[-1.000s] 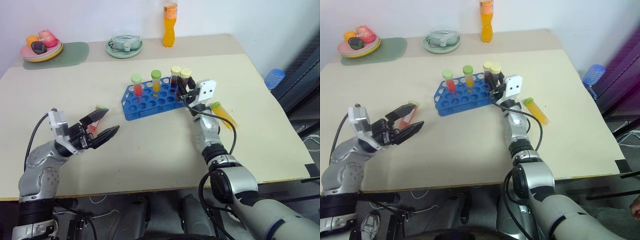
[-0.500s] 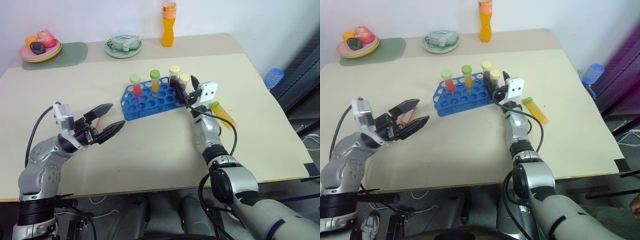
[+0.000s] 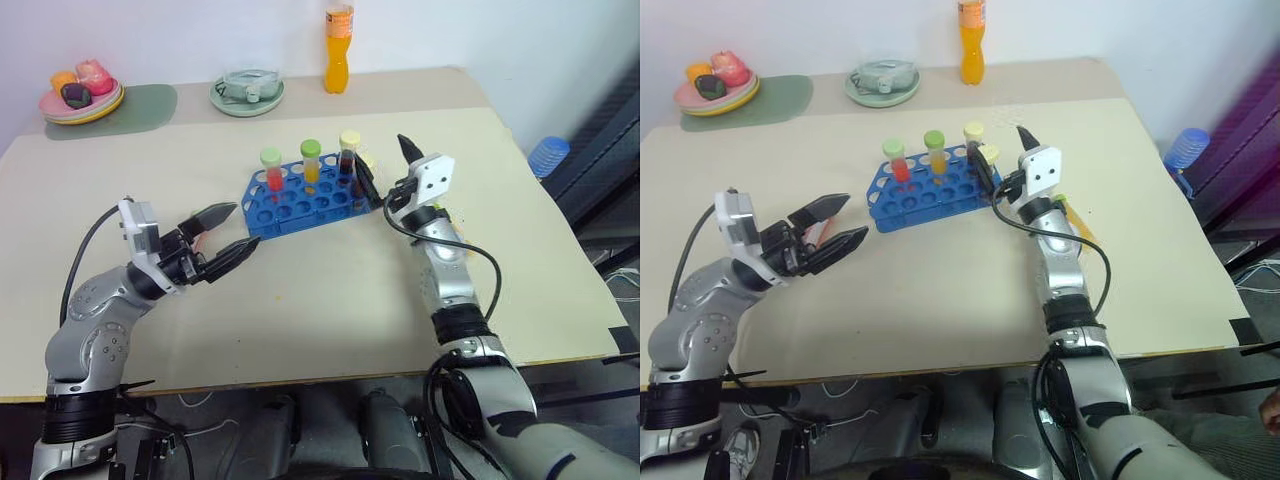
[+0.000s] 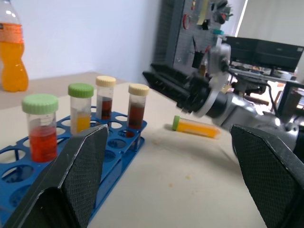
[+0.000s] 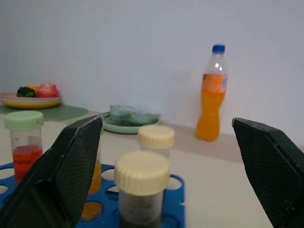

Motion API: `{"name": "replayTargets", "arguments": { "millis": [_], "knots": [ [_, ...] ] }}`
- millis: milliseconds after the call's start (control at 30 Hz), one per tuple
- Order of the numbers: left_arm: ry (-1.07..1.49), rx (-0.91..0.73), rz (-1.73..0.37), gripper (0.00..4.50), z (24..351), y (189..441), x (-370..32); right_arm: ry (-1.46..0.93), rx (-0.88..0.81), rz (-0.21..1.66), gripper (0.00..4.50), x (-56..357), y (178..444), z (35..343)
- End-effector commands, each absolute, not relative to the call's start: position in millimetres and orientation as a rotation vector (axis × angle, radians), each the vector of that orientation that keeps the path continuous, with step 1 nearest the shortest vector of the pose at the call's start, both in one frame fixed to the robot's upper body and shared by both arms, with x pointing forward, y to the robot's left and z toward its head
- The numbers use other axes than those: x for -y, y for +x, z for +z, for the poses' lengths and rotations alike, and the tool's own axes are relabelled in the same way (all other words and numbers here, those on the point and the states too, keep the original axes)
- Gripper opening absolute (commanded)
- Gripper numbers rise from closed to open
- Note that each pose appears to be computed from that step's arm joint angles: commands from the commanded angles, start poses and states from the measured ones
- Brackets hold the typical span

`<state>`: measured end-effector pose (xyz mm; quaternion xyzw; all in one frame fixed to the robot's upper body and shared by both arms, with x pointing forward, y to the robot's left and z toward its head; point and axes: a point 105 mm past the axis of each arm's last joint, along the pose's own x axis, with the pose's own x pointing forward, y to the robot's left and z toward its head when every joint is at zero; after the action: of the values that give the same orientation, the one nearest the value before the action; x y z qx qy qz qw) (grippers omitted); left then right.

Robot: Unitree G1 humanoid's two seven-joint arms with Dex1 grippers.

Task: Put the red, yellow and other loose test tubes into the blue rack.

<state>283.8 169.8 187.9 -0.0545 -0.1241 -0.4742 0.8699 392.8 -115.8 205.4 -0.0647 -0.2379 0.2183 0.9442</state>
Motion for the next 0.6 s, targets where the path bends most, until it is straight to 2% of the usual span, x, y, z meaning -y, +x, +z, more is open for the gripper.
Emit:
{"name": "replayTargets", "arguments": {
  "millis": [33,67,167,233,367,600],
  "knots": [
    [-0.106,0.288,-1.016,4.21,196,284,-167,-0.215,0.312,0.588,4.48,118,368,223],
    [-0.111,0.287,-1.025,4.21,196,284,-166,-0.244,0.228,0.648,4.48,120,359,222],
    [-0.118,0.285,-1.038,4.21,195,286,-165,-0.287,0.046,0.661,4.48,137,350,218],
    [-0.119,0.285,-1.04,4.21,194,287,-164,-0.288,0.0,0.636,4.48,146,348,219],
    [-0.129,0.285,-1.054,4.21,192,289,-162,-0.168,-0.194,0.599,4.48,175,352,210],
    [-0.128,0.287,-1.075,4.21,191,292,-159,-0.241,-0.387,0.508,4.48,207,364,196]
  ]
}}
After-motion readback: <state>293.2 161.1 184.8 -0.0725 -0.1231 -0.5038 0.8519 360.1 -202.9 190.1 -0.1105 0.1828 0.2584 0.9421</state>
